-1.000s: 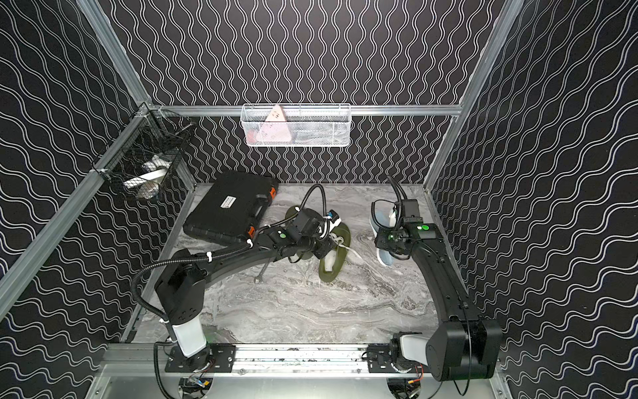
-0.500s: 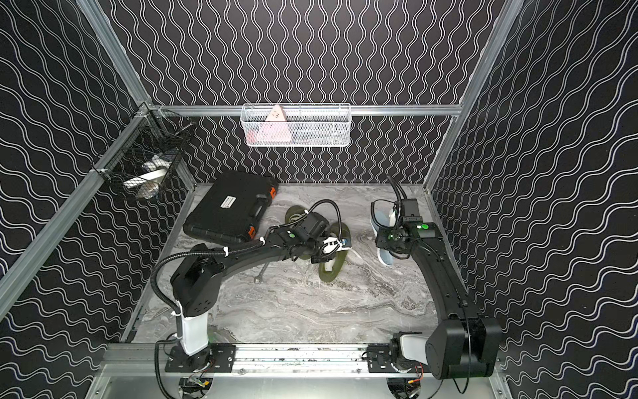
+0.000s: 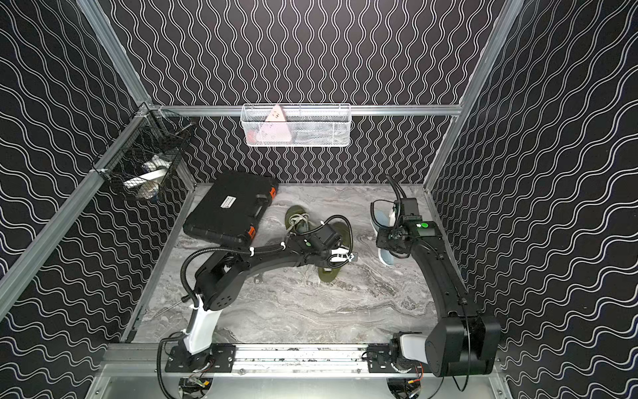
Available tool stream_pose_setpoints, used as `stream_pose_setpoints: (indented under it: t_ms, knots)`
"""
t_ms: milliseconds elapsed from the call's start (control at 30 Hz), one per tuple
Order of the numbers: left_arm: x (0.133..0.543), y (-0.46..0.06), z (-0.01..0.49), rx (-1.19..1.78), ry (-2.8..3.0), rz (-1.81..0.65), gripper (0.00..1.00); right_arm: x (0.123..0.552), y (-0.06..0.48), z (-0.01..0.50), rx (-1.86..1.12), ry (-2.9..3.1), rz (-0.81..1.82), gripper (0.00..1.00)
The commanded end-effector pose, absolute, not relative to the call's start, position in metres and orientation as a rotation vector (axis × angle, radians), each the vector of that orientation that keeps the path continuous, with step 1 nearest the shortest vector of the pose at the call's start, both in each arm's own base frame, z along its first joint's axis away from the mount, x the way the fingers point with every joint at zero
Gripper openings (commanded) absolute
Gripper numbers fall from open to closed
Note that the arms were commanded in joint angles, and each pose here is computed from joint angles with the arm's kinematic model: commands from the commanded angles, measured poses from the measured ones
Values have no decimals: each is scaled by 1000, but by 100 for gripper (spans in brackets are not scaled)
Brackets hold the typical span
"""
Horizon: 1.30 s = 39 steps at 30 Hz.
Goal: Insert the insole into the shoe
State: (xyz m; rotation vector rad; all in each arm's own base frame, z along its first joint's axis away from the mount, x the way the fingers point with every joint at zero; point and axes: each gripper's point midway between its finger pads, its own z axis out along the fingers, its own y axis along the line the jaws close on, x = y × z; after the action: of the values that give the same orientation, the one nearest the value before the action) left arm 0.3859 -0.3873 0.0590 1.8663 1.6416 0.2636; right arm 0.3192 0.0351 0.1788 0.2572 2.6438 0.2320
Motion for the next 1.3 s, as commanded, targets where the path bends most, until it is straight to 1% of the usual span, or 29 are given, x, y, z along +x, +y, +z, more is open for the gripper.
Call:
stream_pose_setpoints:
  t_ms: [0,100,133,200,233,267,300,600,733,833,933,1000,1100,1200,1267]
  knots:
    - [408,-388,69,1792,1611,391,48,319,33,181,245,2645,209,42]
    - [417,-387,66,1771,1638,442,43,317,32,181,241,2648,204,42]
    - [417,-387,66,1780,1648,442,38,317,32,182,242,2647,202,42]
    - [413,-388,68,1810,1669,417,19,317,31,182,240,2648,194,42]
    - [412,-389,72,1812,1685,396,10,316,31,182,239,2649,192,42]
    - [409,-390,76,1822,1711,369,4,316,30,181,238,2650,189,42]
    - [404,-391,80,1835,1733,330,0,316,30,181,239,2652,187,42]
    - [360,-385,94,1927,1968,83,0,314,30,179,232,2660,180,42]
    - [354,-384,101,1870,2060,30,0,312,29,181,218,2665,176,41]
    - [348,-388,107,1810,2140,-82,0,309,30,180,202,2682,173,41]
    - [341,-393,111,1711,2268,-297,0,305,29,179,195,2701,165,41]
    - [338,-397,115,1601,2367,-520,0,302,30,179,181,2706,171,41]
    - [344,-399,124,1388,2476,-814,0,299,34,180,151,2714,191,41]
    - [353,-398,130,1205,2526,-948,0,296,39,180,127,2726,209,41]
    - [357,-397,133,1136,2513,-955,0,293,43,179,98,2747,208,41]
